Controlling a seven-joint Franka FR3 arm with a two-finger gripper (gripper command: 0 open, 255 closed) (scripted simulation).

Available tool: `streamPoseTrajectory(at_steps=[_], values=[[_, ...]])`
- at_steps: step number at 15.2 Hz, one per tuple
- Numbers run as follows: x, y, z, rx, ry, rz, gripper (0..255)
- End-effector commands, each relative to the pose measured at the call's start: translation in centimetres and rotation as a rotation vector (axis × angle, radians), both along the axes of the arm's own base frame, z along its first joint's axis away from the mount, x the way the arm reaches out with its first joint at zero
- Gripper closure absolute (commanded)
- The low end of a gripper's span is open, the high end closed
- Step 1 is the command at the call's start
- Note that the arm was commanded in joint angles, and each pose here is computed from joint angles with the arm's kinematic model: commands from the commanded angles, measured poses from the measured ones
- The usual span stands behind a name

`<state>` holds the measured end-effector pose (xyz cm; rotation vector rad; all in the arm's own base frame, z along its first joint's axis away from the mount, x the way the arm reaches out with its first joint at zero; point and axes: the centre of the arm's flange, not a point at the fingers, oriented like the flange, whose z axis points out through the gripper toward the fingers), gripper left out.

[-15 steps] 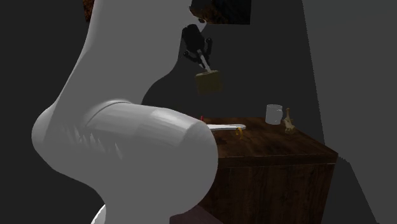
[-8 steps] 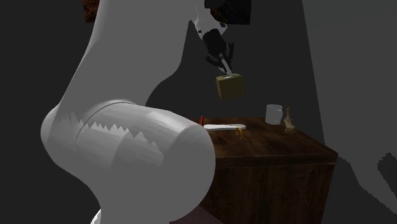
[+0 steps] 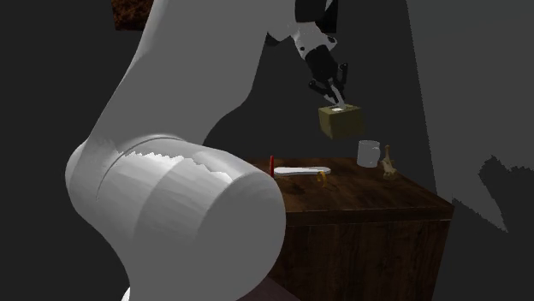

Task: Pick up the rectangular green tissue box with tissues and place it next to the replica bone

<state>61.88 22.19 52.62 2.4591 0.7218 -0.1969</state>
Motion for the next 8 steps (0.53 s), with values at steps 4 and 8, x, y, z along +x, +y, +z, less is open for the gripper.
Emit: streamPoseTrajectory(at_steps=[4, 8], values=[[4.2, -4.9, -1.1, 0.0, 0.0, 0.001, 255], [7.8, -8.9, -2.1, 0.0, 0.0, 0.001, 255]])
